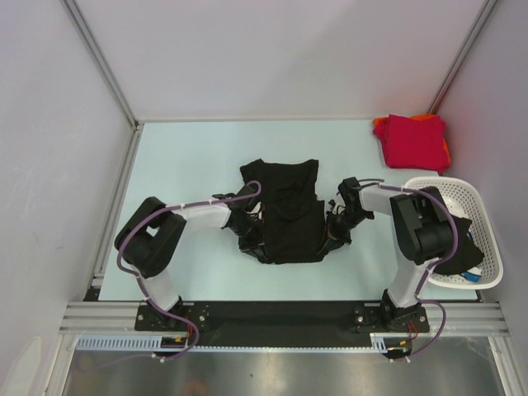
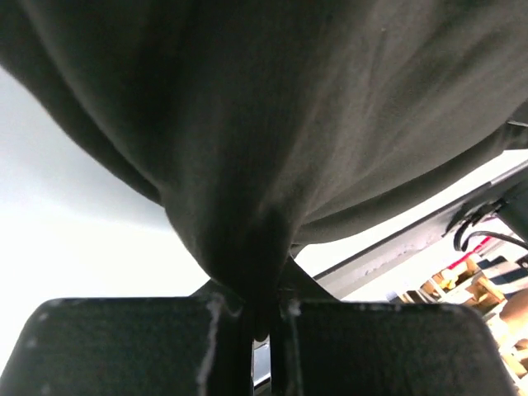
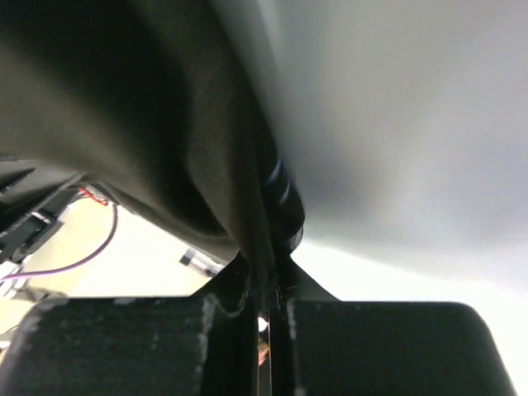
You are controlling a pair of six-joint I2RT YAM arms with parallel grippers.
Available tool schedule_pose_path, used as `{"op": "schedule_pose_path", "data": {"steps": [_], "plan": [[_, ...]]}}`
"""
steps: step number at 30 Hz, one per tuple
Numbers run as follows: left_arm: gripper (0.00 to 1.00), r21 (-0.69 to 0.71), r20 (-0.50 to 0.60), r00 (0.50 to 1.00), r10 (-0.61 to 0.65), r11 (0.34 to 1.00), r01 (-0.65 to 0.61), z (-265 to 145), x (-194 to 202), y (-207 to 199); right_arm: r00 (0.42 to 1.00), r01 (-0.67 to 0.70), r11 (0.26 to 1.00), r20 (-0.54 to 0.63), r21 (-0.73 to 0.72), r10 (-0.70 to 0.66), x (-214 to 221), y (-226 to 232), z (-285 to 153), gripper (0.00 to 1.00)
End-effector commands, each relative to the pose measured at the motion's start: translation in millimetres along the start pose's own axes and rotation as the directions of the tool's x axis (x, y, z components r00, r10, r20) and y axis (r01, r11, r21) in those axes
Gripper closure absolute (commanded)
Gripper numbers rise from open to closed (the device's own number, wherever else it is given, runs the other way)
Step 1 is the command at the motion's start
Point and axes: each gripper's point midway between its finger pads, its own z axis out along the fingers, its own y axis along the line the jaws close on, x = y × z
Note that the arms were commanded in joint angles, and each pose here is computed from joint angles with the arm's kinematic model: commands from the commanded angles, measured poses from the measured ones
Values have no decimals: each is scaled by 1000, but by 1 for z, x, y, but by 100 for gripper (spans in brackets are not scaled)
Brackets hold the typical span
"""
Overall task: Fold and stack the t-shirts
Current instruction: Grab one side of the 2/3 rectangular tshirt with both arms, then fold the long partially folded tshirt into a neat square
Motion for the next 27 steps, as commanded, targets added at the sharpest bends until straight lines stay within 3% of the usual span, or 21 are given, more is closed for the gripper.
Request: {"op": "schedule_pose_path", "data": {"steps": [1, 8, 19, 27], "plan": [[100, -89, 40, 999, 19, 996, -16, -22, 2, 8, 992, 71, 993, 95, 92, -80, -6, 6, -34, 100], [100, -156, 256, 962, 91, 986, -52, -88, -25, -11, 928, 195, 976, 305, 98, -216, -28, 49, -92, 100], [100, -177, 341, 931, 129, 982, -71, -113, -57, -32, 889, 243, 966, 378, 91, -259, -69, 68, -94, 100], [100, -161, 321, 938, 129, 984, -80, -113, -79, -37, 880, 270, 957, 375, 106, -290, -91, 77, -96, 100]]}}
